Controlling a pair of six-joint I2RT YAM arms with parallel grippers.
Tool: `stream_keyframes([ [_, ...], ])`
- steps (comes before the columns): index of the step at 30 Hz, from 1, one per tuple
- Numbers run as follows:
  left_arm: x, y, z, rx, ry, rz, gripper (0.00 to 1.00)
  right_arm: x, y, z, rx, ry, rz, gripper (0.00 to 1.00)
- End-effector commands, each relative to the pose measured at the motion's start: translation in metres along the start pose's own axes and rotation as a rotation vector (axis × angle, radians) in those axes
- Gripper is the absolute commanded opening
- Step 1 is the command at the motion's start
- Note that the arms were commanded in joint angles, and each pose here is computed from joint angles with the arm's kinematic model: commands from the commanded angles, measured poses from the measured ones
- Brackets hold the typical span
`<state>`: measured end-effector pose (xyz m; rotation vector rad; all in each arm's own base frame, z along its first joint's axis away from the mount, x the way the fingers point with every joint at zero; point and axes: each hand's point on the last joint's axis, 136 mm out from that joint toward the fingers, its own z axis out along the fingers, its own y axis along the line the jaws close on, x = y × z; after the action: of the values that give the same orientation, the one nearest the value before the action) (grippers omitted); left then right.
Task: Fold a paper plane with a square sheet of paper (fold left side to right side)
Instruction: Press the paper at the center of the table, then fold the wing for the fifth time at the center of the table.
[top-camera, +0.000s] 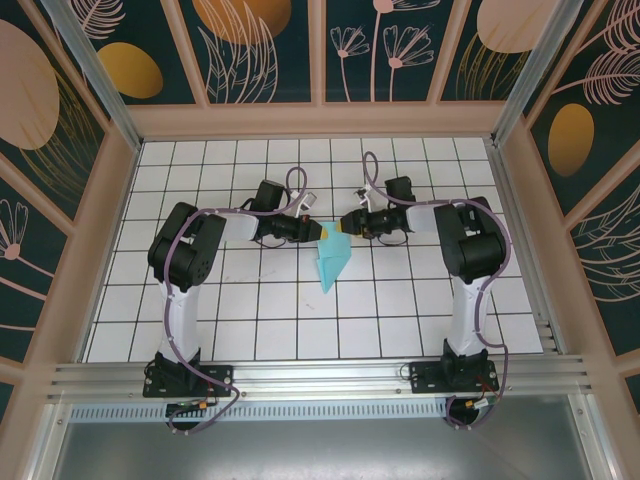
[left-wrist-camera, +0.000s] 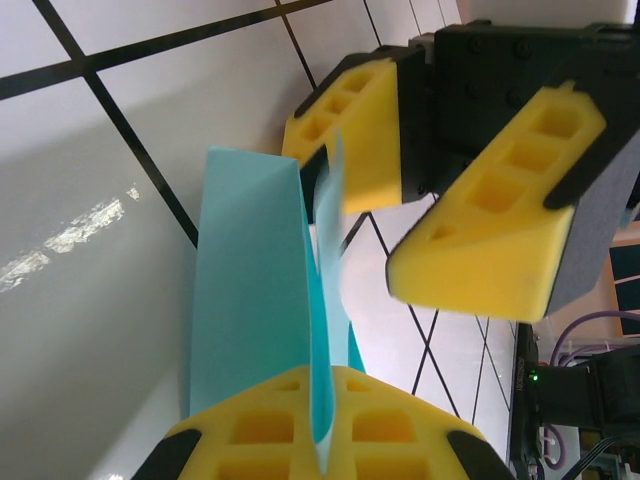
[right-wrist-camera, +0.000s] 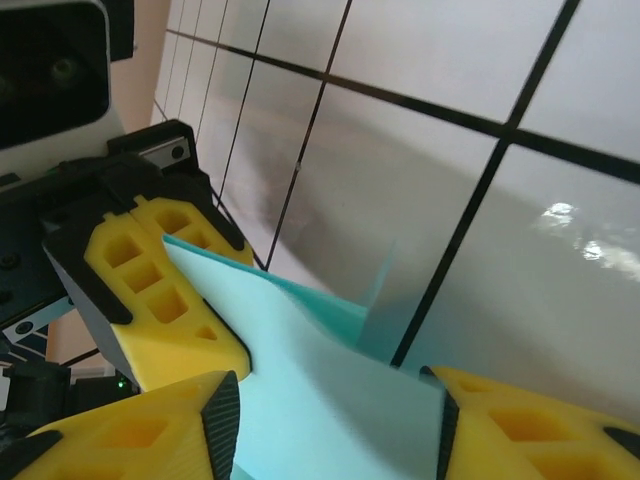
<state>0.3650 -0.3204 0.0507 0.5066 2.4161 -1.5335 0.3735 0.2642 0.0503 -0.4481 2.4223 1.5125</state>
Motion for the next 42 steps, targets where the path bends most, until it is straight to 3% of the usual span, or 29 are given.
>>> stream_keyframes([
  [1, 0.004, 0.001, 0.002, 0.015, 0.006, 0.032, 0.02, 0.007, 0.006, 0.001, -0.034, 0.025, -0.007, 0.49],
  [10, 0.005, 0.004, 0.003, 0.008, 0.008, 0.028, 0.02, 0.017, 0.005, -0.013, -0.023, 0.011, 0.008, 0.42],
  [16, 0.005, 0.005, 0.003, 0.01, 0.009, 0.027, 0.04, 0.022, 0.01, -0.013, -0.038, 0.024, 0.006, 0.27],
  [18, 0.004, 0.005, 0.003, 0.002, 0.005, 0.029, 0.09, 0.021, 0.009, -0.014, -0.031, 0.023, 0.01, 0.18],
  [21, -0.003, 0.008, -0.004, -0.053, -0.023, 0.033, 0.35, 0.02, 0.011, -0.015, -0.02, 0.022, 0.023, 0.09],
  [22, -0.006, 0.009, -0.007, -0.071, -0.036, 0.032, 0.38, 0.021, 0.011, -0.016, -0.015, 0.021, 0.029, 0.07],
  [30, -0.042, -0.02, -0.057, -0.2, -0.191, 0.098, 0.5, 0.031, 0.017, -0.024, 0.039, 0.011, 0.113, 0.02],
  [33, -0.047, -0.029, -0.077, -0.293, -0.231, 0.123, 0.51, 0.032, 0.02, -0.026, 0.057, -0.002, 0.138, 0.02],
  [37, -0.032, -0.055, -0.096, -0.345, -0.257, 0.156, 0.48, 0.028, 0.024, -0.028, 0.079, -0.019, 0.17, 0.02],
  [42, 0.024, -0.085, -0.071, -0.361, -0.166, 0.163, 0.49, 0.026, 0.03, -0.027, 0.102, -0.022, 0.196, 0.03],
])
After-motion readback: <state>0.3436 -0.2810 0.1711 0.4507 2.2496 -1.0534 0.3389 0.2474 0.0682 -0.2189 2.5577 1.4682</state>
